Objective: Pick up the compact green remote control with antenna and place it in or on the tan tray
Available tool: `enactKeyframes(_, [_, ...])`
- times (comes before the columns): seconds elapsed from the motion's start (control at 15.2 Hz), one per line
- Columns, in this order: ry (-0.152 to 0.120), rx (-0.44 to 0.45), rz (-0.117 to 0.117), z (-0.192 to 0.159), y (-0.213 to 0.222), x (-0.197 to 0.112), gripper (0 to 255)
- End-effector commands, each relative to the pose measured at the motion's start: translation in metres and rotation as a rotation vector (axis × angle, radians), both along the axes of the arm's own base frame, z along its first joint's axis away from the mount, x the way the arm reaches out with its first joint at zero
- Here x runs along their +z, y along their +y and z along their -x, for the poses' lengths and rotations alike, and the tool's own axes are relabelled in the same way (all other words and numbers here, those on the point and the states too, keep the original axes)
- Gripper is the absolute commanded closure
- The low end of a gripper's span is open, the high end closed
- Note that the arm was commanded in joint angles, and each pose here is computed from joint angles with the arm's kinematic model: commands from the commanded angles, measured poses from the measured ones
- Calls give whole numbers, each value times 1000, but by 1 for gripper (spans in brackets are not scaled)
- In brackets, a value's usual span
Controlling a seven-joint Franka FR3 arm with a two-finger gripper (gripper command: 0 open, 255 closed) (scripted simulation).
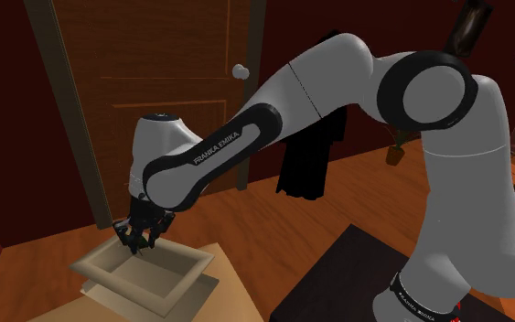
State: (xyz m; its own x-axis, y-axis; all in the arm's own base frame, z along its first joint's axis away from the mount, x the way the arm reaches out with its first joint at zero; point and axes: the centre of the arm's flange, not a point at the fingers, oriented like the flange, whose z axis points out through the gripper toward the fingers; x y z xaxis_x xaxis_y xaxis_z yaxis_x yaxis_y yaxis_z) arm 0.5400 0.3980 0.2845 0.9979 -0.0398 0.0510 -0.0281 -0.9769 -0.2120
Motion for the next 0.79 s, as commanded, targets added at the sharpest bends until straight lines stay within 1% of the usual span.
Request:
enactKeyframes(0.0, [0, 0, 0, 1, 1, -10, 255])
enactKeyframes(0.4, [0, 0, 0, 1, 1, -42, 255])
enactKeyframes(0.73, [0, 0, 0, 1, 1, -44, 255])
